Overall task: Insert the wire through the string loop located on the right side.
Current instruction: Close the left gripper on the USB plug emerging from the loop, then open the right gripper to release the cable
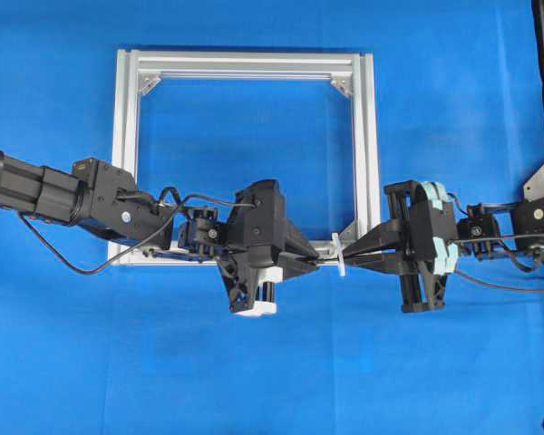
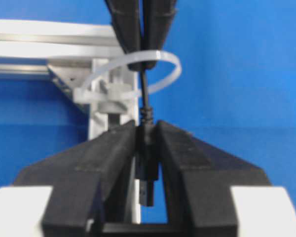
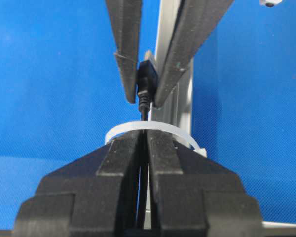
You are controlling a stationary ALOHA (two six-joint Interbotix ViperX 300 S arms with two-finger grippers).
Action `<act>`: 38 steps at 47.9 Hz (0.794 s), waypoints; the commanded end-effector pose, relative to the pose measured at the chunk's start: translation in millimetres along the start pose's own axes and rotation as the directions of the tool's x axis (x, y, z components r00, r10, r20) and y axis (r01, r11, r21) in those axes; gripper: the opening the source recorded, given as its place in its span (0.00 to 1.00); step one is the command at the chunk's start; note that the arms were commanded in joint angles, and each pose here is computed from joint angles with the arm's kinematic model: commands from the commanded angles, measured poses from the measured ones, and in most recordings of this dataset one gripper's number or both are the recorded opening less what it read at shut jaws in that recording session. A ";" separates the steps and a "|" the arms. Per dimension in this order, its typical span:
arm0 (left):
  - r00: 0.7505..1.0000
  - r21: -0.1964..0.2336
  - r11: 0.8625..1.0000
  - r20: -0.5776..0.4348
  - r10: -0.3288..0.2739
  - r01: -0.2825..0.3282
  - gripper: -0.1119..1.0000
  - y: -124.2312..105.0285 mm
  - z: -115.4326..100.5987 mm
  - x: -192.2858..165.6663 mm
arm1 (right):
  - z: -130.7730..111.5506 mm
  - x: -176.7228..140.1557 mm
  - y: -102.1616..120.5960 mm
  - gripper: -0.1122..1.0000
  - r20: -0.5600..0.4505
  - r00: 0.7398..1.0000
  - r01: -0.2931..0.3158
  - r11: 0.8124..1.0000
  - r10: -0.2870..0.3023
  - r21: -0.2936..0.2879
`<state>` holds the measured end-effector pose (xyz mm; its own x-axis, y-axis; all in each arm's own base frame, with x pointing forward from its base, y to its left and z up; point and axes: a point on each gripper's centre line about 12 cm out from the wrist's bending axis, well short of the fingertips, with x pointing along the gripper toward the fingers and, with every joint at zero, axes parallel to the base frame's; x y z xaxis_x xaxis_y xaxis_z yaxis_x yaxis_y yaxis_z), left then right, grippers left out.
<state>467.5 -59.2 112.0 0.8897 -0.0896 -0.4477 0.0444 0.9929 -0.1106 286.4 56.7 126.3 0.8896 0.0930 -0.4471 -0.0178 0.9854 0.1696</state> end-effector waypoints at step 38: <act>1.000 -0.005 1.000 0.025 -0.001 0.001 0.20 0.2 13.5 -1.5 | 8.6 3.1 5.1 0.31 0.004 1.000 -0.014 1.000 0.014 -0.002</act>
<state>467.2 -57.9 110.7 0.8829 -0.0873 -0.4613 0.0399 0.9930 -0.1116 288.4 58.9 126.9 0.8826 0.1005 -0.4592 -0.0231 0.9850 0.1710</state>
